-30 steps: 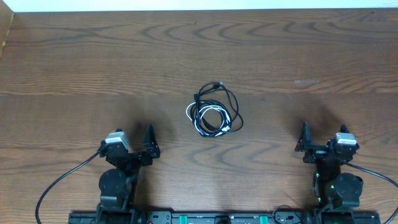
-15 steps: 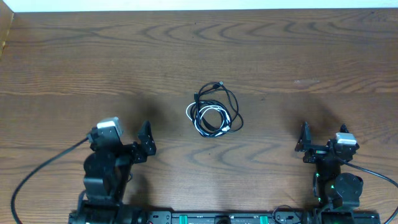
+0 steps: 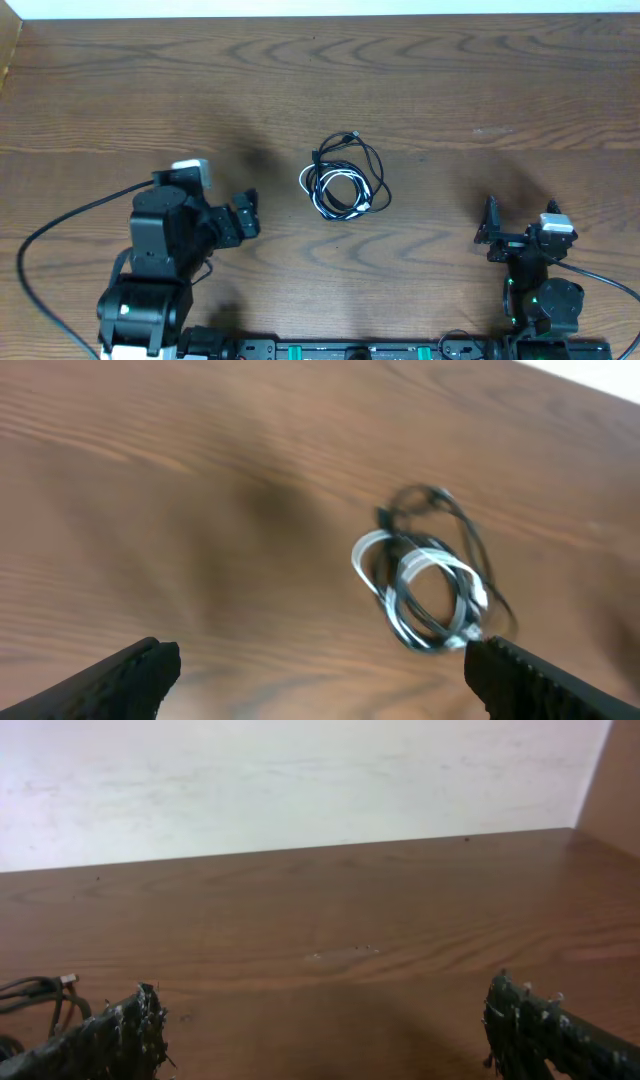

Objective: Untangle cables
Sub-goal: 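Move the left gripper forward over the black and white cable bundle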

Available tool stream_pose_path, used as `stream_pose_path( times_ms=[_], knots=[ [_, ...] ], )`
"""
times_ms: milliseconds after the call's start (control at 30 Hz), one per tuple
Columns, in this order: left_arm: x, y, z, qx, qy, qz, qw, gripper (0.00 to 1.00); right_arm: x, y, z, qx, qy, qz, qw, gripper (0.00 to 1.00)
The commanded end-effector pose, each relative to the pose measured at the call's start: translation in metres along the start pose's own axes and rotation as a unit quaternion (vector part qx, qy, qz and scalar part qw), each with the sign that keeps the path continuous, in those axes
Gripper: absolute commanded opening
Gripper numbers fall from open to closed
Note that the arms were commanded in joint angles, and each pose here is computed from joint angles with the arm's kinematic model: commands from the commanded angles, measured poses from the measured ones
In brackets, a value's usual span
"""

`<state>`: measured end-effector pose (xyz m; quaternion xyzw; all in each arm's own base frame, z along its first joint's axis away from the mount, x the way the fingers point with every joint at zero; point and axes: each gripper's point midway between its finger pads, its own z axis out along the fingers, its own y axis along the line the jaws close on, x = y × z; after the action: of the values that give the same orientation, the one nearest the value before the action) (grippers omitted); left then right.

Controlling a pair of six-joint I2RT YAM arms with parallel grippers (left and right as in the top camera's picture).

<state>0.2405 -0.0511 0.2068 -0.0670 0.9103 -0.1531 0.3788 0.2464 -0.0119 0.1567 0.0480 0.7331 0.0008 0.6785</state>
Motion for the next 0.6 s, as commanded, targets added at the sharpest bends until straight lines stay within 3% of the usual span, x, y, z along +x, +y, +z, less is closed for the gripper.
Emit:
stream_pose_path(
  times_ms=[0, 333, 567],
  knots=[
    [0.006, -0.021, 0.001, 0.059, 0.031, 0.002, 0.998, 0.98, 0.002, -0.002, 0.000, 0.003, 0.003, -0.004, 1.000, 0.99],
    [0.021, -0.019, 0.019, 0.058, 0.086, -0.011, 0.995, 0.97, 0.002, -0.002, 0.000, 0.003, 0.003, -0.004, 1.000, 0.99],
    [0.040, -0.003, 0.036, 0.014, 0.147, -0.051, 0.988, 0.97, 0.002, -0.002, 0.000, 0.003, 0.003, -0.004, 1.000, 0.99]
  ],
)
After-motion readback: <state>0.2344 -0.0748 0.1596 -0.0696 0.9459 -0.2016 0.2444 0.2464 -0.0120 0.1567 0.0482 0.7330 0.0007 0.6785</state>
